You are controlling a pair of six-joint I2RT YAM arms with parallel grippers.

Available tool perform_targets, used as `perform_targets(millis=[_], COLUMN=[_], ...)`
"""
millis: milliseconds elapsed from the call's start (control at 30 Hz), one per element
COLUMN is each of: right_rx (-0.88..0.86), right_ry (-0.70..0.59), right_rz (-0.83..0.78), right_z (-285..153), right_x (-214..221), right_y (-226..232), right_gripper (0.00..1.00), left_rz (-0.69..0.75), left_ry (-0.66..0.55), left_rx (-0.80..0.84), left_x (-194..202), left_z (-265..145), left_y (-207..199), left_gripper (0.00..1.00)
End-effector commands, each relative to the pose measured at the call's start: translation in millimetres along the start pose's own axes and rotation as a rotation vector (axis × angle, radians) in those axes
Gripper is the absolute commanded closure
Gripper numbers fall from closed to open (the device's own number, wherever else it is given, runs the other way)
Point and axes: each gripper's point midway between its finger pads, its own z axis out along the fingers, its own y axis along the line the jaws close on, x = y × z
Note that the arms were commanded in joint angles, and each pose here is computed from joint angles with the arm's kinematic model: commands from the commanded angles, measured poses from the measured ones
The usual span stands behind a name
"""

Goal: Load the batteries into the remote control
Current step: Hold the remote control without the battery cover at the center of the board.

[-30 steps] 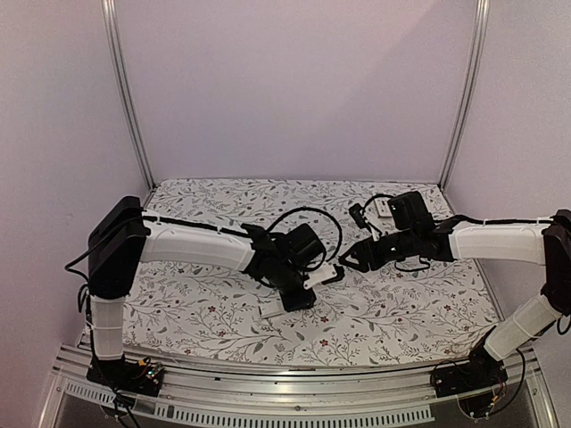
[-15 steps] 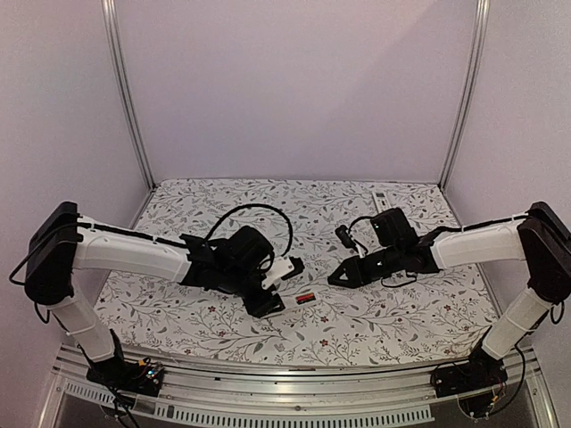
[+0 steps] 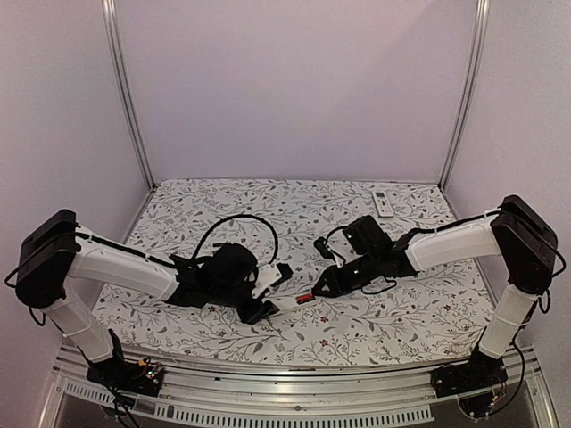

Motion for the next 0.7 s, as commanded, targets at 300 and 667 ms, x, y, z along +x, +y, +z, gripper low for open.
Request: perform_targets(millis=[300, 667], right_rx=[0.052, 0.044], right_ry=[0.023, 0.040], right_rz=[0.020, 0.014], right_z=[9, 15], right_x=[-4, 1], right_y=[-7, -3], right_gripper=[0.89, 0.91], left_rz=[0.030, 0.038], left_ry=[-0.018, -0.001], left_rx=[0.055, 0.068], left_x=[8, 16], left_z=[16, 25], left_y=[-11, -11], left_gripper=[0.41, 0.43])
